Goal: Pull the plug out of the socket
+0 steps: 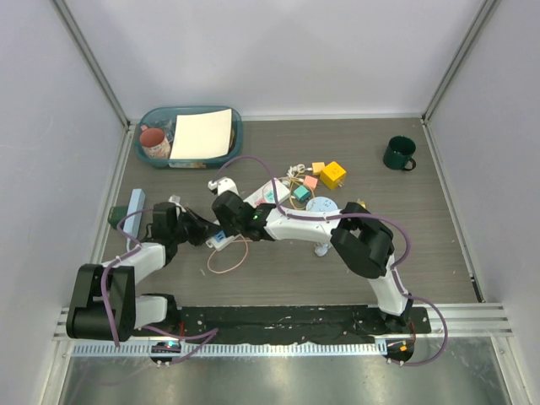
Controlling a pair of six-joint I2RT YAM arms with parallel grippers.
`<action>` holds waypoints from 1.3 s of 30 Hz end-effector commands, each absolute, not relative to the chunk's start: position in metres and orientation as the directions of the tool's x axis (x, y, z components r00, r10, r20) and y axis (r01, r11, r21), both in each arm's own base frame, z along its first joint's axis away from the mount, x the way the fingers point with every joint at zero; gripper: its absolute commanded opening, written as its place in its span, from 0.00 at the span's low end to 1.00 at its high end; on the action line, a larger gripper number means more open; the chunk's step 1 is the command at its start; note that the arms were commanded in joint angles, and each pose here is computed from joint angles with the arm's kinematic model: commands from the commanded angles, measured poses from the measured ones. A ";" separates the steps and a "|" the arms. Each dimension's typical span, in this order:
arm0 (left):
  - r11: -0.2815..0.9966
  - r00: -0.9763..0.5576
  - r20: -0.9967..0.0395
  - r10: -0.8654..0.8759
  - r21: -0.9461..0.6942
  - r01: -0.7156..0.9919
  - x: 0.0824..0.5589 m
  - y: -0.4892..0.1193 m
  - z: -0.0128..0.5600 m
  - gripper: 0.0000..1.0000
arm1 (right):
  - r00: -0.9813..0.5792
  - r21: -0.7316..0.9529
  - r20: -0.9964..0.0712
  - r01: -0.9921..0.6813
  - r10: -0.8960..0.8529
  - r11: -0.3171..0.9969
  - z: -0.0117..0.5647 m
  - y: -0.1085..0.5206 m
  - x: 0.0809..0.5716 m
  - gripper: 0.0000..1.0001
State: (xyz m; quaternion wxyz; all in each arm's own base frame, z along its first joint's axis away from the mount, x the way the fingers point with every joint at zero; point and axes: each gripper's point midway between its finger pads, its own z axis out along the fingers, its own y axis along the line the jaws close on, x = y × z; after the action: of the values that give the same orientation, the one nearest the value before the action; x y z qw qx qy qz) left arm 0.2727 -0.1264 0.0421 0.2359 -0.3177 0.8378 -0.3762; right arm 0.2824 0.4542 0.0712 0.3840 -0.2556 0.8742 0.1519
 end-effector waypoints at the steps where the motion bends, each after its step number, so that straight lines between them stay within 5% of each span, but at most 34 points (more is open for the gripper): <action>1: 0.638 -0.703 -0.104 -0.704 -0.527 -0.561 0.216 -0.098 -0.031 0.00 | -0.486 0.225 -0.867 -0.578 -0.110 0.784 0.154 0.497 0.300 0.01; 14: 0.650 -0.715 -0.103 -0.691 -0.521 -0.553 0.214 -0.100 -0.033 0.00 | -0.501 0.309 -0.865 -0.497 0.023 0.811 0.170 0.487 0.312 0.01; 30: 0.646 -0.720 -0.083 -0.689 -0.520 -0.559 0.213 -0.105 -0.041 0.00 | -0.501 0.200 -0.857 -0.542 -0.123 0.816 0.172 0.494 0.308 0.01; 39: 0.650 -0.721 -0.082 -0.688 -0.513 -0.561 0.213 -0.106 -0.043 0.00 | -0.571 0.399 -0.821 -0.539 0.026 0.742 0.177 0.486 0.307 0.01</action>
State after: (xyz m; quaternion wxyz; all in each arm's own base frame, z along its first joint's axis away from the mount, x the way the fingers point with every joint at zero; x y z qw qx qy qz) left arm 0.2879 -0.1332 0.0411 0.2542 -0.3023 0.8351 -0.3828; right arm 0.2982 0.4460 0.0717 0.3693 -0.2219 0.8863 0.1698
